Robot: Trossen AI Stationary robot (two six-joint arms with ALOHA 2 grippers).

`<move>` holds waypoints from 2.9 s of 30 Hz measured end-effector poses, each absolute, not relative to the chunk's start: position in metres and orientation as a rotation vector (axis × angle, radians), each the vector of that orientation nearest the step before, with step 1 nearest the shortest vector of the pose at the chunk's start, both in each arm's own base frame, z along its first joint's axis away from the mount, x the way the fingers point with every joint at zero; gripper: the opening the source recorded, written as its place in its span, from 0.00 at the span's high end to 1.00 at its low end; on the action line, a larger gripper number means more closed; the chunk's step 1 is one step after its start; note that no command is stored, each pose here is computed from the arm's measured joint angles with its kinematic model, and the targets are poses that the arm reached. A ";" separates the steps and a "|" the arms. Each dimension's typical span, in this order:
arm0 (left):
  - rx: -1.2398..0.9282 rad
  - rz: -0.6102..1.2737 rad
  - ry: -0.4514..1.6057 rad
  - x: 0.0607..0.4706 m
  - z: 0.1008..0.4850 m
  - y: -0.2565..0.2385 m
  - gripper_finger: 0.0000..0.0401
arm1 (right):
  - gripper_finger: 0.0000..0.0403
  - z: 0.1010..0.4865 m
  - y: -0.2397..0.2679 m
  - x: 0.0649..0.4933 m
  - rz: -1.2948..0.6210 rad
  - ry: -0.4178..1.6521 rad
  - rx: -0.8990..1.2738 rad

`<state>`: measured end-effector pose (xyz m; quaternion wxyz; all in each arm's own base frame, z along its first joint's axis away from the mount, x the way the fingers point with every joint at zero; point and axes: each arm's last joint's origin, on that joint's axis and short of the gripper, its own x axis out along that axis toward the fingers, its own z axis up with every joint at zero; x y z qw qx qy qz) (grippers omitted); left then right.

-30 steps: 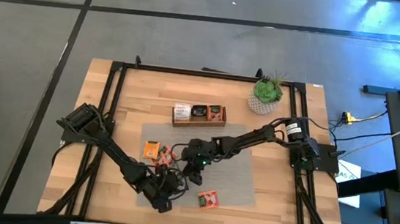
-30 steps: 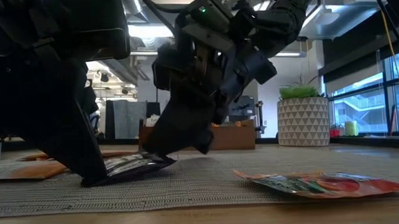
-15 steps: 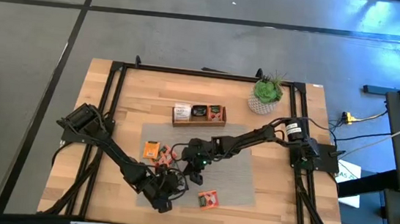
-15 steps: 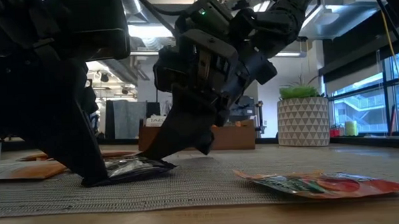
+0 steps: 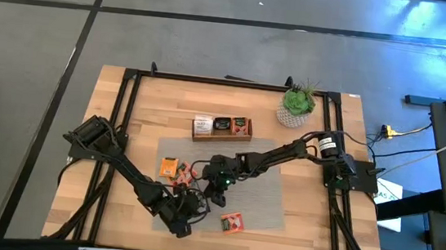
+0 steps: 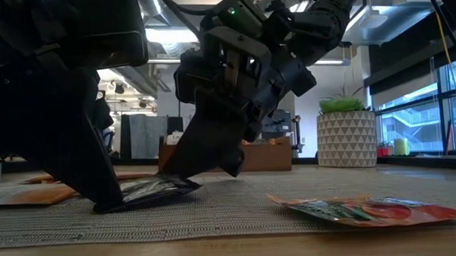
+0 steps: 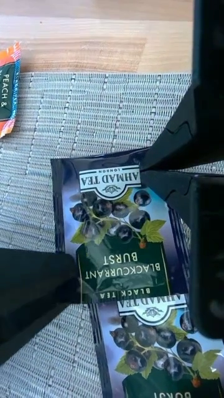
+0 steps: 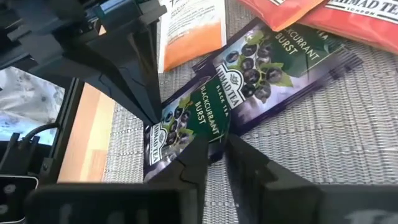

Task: Pick & Place Tea
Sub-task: Put the blue tea bag into the middle section of the wooden organizer

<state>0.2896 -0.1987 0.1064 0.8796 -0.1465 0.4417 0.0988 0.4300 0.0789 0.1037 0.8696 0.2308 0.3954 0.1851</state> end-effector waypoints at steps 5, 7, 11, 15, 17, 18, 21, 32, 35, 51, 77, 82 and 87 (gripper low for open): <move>-0.303 0.208 0.919 0.290 0.106 -0.199 0.97 | 0.78 0.104 0.079 0.430 0.379 0.832 0.526; -0.301 0.211 0.915 0.290 0.106 -0.199 0.97 | 0.78 0.105 0.080 0.431 0.400 0.830 0.536; -0.292 0.224 0.902 0.290 0.106 -0.198 0.98 | 0.79 0.105 0.082 0.430 0.410 0.830 0.536; -0.271 0.261 0.870 0.290 0.106 -0.196 0.98 | 0.81 0.105 0.081 0.430 0.403 0.832 0.536; -0.265 0.272 0.860 0.290 0.106 -0.196 0.97 | 0.82 0.105 0.081 0.430 0.394 0.829 0.532; -0.263 0.274 0.858 0.290 0.106 -0.196 0.97 | 0.83 0.105 0.081 0.430 0.394 0.829 0.531; -0.264 0.273 0.859 0.290 0.106 -0.196 0.97 | 0.84 0.103 0.081 0.429 0.378 0.852 0.535; -0.266 0.263 0.862 0.288 0.106 -0.200 0.97 | 0.83 0.101 0.079 0.428 0.326 0.856 0.449; -0.263 0.259 0.861 0.286 0.106 -0.202 0.97 | 0.81 0.102 0.079 0.428 0.362 0.854 0.467; -0.258 0.265 0.853 0.286 0.106 -0.202 0.97 | 0.79 0.111 0.080 0.436 0.412 0.793 0.307; -0.257 0.265 0.852 0.286 0.106 -0.202 0.98 | 0.51 0.109 0.078 0.434 0.404 0.838 0.362; -0.257 0.266 0.852 0.286 0.106 -0.202 0.97 | 0.61 0.108 0.077 0.433 0.372 0.865 0.429; -0.257 0.266 0.850 0.286 0.106 -0.202 0.97 | 0.69 0.108 0.077 0.433 0.371 0.866 0.430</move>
